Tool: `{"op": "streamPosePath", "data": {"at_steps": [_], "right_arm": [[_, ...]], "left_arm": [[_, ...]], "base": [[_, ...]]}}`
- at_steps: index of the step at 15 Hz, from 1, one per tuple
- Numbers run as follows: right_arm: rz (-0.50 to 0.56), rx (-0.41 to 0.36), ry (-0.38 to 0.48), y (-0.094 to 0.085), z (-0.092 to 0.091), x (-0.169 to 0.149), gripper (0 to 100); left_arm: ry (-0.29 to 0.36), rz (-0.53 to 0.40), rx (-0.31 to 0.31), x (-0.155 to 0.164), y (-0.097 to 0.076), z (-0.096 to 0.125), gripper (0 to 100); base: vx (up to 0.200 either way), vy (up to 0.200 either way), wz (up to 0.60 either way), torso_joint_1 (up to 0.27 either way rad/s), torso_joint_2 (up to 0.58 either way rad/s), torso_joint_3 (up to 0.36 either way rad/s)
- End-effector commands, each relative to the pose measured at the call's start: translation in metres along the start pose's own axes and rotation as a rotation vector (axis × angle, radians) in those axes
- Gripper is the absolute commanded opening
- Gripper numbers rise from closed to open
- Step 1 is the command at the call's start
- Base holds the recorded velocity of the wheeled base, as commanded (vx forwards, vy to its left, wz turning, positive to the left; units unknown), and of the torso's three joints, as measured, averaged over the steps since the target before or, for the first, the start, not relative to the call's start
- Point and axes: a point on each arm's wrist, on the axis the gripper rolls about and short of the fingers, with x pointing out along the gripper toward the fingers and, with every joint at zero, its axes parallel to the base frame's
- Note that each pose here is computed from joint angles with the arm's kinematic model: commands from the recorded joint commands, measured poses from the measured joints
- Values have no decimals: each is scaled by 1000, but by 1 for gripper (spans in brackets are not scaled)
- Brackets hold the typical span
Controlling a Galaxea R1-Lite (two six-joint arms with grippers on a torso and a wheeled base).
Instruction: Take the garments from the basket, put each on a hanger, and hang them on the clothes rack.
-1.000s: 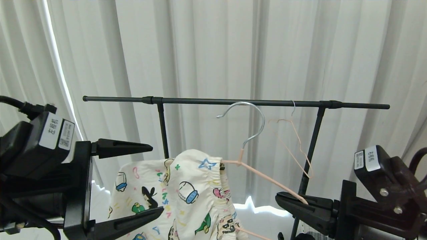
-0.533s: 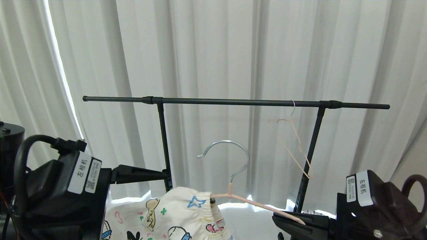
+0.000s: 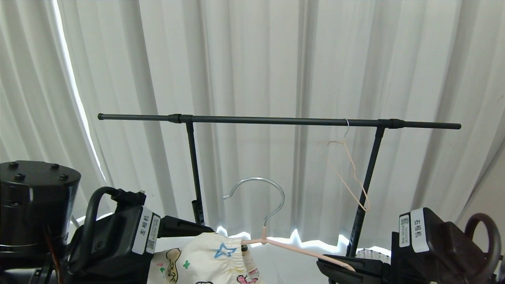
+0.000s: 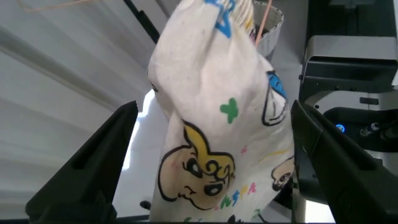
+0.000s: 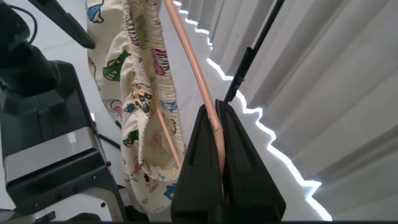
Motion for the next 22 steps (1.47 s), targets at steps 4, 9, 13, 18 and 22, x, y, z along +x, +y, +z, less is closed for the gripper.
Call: {"op": "streamPosePath", "data": {"at_steps": [4,9,13,18,22], "right_arm": [[18,-38,-2,3,0,0,0],[10,-41,-8,3,2,1,0],[7,-41,-11,3,2,0,0],[-45,-38,-4,0,1,-1,100],[-210,-9,-7,-25,1,-6,100]], "left_arm": [[33,-4,-21,8,5,-4,100],[35,-8,-24,8,4,-5,0],[38,-8,-35,8,4,-6,0],[56,9,-55,7,5,-11,0],[163,201,-105,-6,12,-26,0]], "base": [[0,0,0,0,0,0],[0,0,0,0,0,0],[0,0,0,0,0,0],[0,0,0,0,0,0],[0,0,0,0,0,0]]}}
